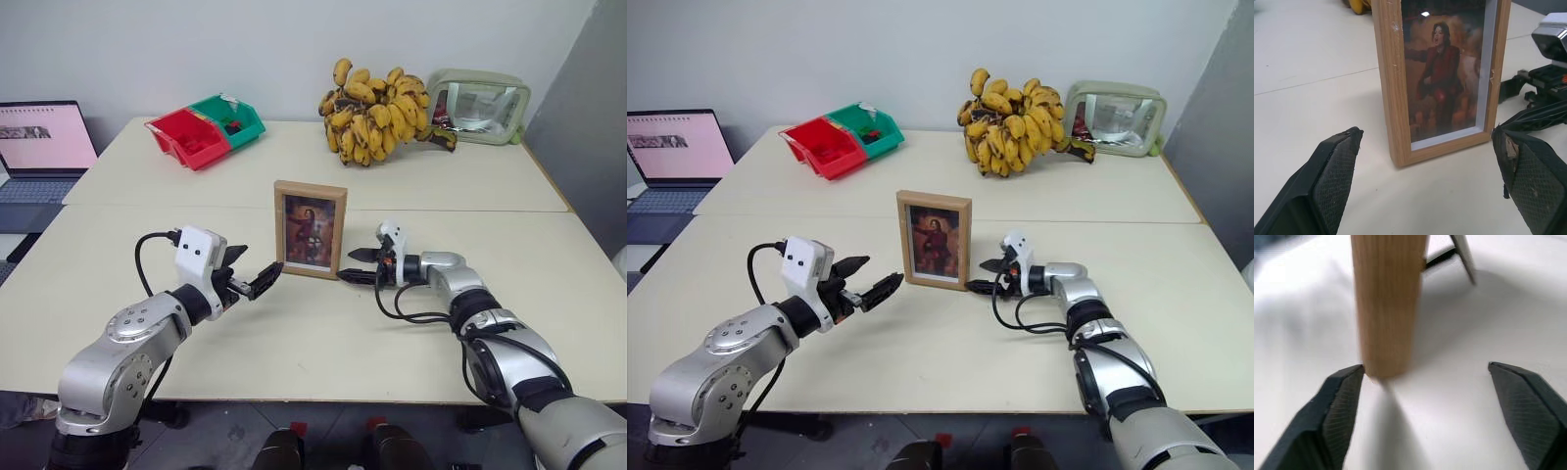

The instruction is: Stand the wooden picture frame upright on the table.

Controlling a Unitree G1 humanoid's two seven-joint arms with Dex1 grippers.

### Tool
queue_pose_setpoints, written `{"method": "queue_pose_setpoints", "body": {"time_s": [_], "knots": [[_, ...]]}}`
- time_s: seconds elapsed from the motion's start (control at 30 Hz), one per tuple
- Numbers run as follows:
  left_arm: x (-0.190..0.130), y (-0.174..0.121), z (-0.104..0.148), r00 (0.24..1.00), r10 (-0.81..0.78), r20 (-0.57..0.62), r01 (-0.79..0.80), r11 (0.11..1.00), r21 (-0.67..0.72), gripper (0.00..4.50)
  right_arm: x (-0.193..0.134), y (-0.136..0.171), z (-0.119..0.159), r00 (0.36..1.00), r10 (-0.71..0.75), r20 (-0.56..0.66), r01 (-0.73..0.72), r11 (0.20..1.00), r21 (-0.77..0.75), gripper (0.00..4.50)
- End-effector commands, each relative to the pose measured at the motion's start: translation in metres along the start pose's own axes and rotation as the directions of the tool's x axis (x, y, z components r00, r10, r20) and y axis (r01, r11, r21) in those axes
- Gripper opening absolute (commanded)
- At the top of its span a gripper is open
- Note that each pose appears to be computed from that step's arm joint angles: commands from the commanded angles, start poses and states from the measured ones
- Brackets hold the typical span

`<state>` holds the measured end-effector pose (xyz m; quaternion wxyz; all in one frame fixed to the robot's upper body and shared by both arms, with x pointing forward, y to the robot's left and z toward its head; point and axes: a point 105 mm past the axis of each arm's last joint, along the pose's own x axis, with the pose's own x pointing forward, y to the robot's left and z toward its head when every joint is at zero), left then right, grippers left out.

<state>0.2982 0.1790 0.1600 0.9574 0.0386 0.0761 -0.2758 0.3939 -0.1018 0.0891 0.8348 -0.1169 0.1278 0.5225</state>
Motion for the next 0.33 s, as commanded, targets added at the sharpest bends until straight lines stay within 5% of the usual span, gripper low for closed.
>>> {"method": "queue_pose_setpoints", "body": {"time_s": [0.03, 0.2, 0.33], "knots": [[-0.017, 0.016, 0.014, 1.000, 0.005, -0.004, -0.005, 1.000, 0.015, 4.50, -0.048, -0.009, 0.017, 0.994, -0.104, -0.042, 0.098, 0.988, -0.121, 4.48], [-0.031, 0.039, 0.029, 0.999, -0.016, -0.043, 0.016, 1.000, 0.012, 4.50, -0.071, 0.021, 0.092, 0.991, -0.088, 0.097, 0.093, 0.995, -0.048, 4.48], [-0.037, 0.047, 0.054, 0.998, -0.062, -0.014, 0.062, 0.998, -0.002, 4.50, -0.074, 0.041, 0.105, 0.994, -0.070, 0.078, 0.074, 0.996, -0.044, 4.48]]}}
